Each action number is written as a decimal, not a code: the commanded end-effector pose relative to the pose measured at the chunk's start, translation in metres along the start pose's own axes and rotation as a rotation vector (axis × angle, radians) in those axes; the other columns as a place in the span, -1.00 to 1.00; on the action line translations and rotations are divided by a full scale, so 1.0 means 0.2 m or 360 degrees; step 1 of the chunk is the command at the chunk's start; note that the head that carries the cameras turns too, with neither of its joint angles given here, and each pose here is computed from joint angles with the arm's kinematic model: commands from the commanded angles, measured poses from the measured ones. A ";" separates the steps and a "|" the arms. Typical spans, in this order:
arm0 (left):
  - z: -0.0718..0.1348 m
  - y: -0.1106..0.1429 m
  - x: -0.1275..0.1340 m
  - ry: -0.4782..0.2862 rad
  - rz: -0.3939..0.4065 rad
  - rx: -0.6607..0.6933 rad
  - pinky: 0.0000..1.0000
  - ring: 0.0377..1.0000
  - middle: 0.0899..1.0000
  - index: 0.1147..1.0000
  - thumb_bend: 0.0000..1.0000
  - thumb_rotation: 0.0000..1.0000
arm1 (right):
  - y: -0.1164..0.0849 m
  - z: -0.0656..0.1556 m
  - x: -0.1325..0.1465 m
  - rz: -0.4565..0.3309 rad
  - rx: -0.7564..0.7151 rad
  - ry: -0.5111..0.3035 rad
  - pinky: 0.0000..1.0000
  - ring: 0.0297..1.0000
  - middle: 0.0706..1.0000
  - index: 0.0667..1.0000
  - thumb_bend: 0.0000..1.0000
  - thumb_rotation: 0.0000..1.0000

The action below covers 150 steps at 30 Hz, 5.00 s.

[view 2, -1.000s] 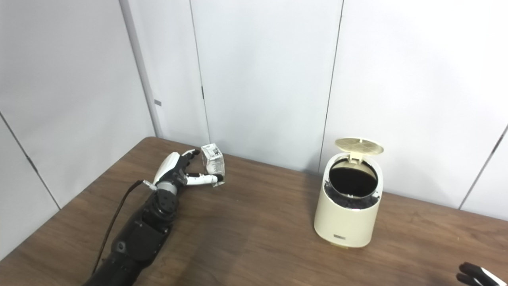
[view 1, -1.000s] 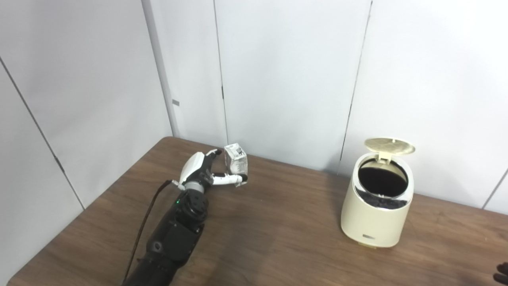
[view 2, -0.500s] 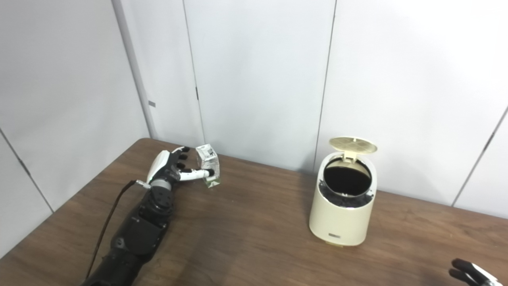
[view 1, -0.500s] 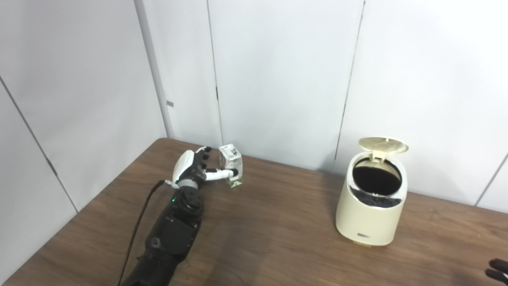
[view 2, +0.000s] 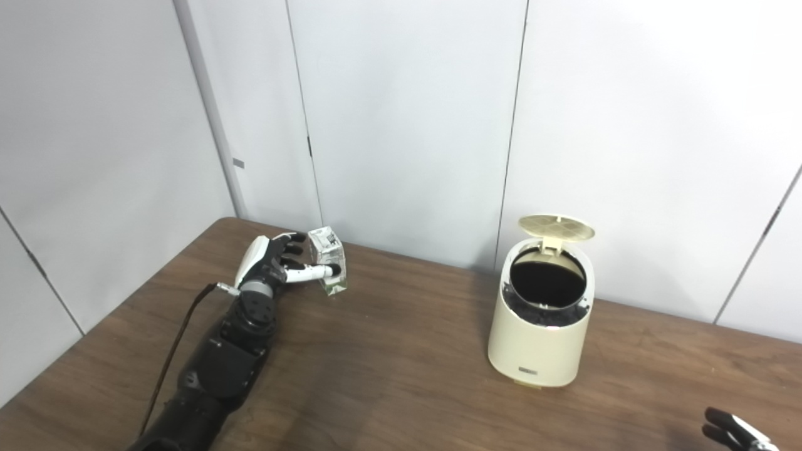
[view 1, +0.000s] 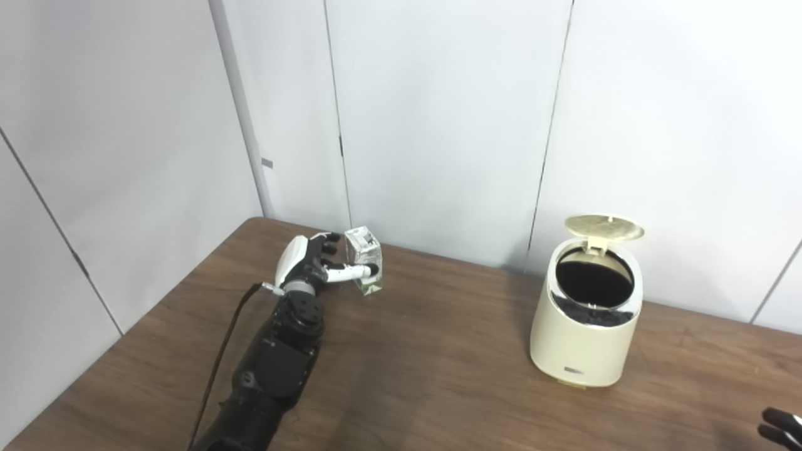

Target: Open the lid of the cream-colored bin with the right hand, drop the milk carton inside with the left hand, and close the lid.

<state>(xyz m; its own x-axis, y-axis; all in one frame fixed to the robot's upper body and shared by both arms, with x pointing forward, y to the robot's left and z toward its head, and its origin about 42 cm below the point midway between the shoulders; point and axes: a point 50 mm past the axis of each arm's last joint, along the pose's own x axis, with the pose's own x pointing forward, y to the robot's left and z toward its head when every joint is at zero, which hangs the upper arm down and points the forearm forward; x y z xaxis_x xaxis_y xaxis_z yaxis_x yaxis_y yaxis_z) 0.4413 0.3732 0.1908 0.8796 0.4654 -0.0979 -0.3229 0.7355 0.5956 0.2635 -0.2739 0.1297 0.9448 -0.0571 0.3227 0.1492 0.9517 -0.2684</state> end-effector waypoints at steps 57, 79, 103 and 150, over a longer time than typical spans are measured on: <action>0.26 -0.02 -0.09 -0.0559 0.0326 -0.0636 -0.19 -0.07 -0.03 -0.22 0.04 -1.00 | 0.16 -0.02 -0.05 0.0062 0.0017 0.0018 0.17 0.43 0.47 0.44 -0.74 -0.19; 0.64 -0.11 -0.65 -0.1577 0.0056 -0.0825 -0.38 -0.22 -0.12 -0.14 0.01 -1.00 | 0.33 0.02 0.08 0.0050 -0.0082 0.0049 0.26 0.46 0.49 0.49 -0.61 -1.00; 0.79 -0.35 -0.92 -0.1928 -0.0118 -0.0938 0.34 -0.01 -0.17 -0.18 0.00 -1.00 | 0.49 0.03 0.11 0.0051 -0.0165 0.0116 0.21 0.45 0.48 0.51 -0.50 -0.56; 0.89 -0.89 -0.82 -0.2199 0.0169 -0.0739 0.11 -0.11 -0.13 -0.20 0.01 -1.00 | 0.50 0.15 -0.14 0.0001 -0.0128 0.0199 0.34 0.52 0.55 0.53 -0.52 -0.66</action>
<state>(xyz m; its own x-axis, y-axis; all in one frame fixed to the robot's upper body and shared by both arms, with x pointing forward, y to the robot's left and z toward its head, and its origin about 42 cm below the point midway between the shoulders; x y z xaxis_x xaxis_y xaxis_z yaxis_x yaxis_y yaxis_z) 0.4113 0.0845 0.2213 0.4561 -0.1594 0.8755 -0.2414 0.9248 0.2942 0.2498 -0.1656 0.1244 0.9699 -0.0958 0.2240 0.1702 0.9243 -0.3416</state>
